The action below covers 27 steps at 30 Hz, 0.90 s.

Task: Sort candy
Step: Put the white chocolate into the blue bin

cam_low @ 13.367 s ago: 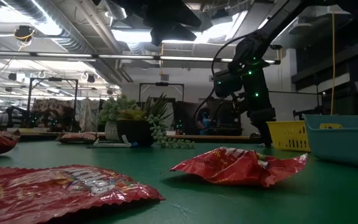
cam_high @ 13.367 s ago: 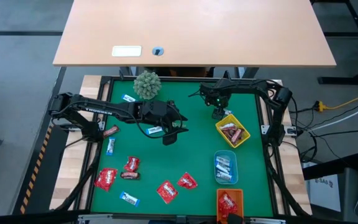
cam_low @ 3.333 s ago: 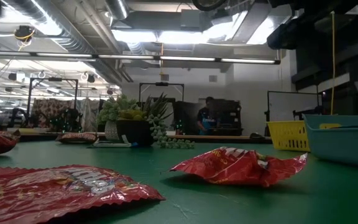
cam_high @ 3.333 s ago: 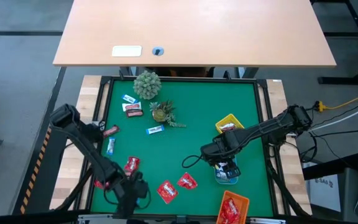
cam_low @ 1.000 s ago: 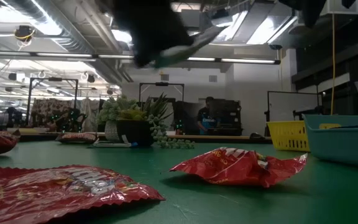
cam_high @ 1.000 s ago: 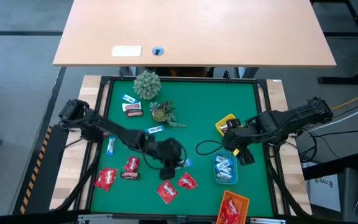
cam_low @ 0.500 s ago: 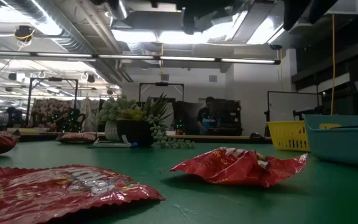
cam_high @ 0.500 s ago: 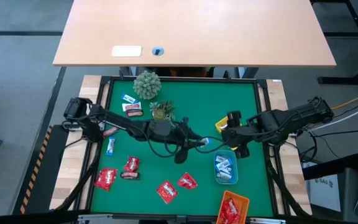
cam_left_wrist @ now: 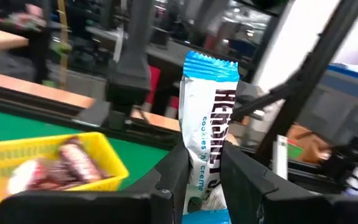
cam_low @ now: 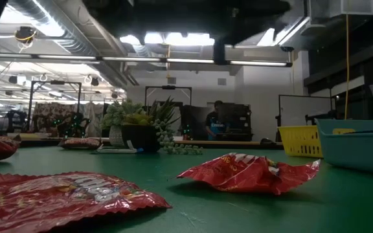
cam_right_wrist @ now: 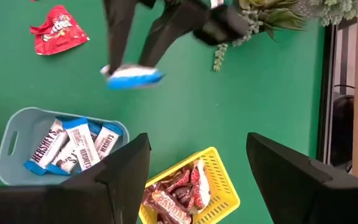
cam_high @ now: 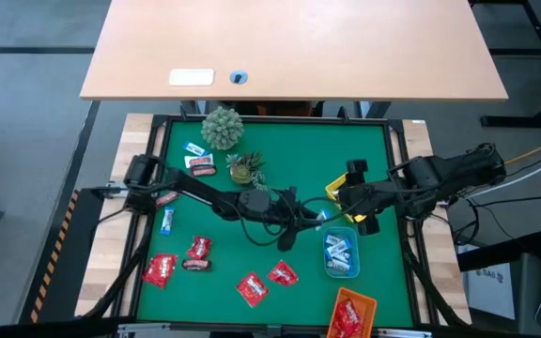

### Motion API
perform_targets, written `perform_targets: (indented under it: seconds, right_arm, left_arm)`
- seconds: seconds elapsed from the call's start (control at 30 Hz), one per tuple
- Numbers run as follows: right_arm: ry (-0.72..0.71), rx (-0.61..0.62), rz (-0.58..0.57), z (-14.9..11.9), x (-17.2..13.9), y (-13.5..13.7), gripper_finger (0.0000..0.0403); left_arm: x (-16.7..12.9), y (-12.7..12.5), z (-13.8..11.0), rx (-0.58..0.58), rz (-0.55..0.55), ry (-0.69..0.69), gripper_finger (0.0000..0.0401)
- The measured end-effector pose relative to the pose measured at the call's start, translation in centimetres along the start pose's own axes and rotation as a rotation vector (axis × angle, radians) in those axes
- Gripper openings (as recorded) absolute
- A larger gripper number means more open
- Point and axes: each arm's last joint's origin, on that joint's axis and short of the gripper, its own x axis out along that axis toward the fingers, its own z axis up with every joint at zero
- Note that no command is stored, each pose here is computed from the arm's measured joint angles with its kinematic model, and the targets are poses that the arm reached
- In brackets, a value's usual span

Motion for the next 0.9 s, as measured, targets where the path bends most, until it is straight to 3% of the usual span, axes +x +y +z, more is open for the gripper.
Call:
perform_targets:
  seconds: [0.27, 0.47, 0.73, 0.9]
  right_arm:
    - [-0.048, 0.000, 0.194, 1.1, 0.7, 0.8, 0.0266]
    - [-0.079, -0.140, 0.302, 1.7, 1.1, 1.5, 0.0266]
    - [-0.117, -0.325, 0.306, 2.3, 1.7, 2.3, 0.0266]
    - [-0.139, -0.420, 0.306, 3.0, 2.6, 2.8, 0.0266]
  left_arm:
    - [1.9, -0.1, 0.2, -0.003, -0.139, 0.064, 0.0082]
    - [1.9, 0.5, 0.4, -0.047, -0.183, 0.084, 0.0082]
    - [1.9, 0.5, 0.6, -0.149, -0.282, 0.119, 0.0082]
    - [1.9, 0.5, 0.7, -0.171, -0.289, 0.116, 0.0082]
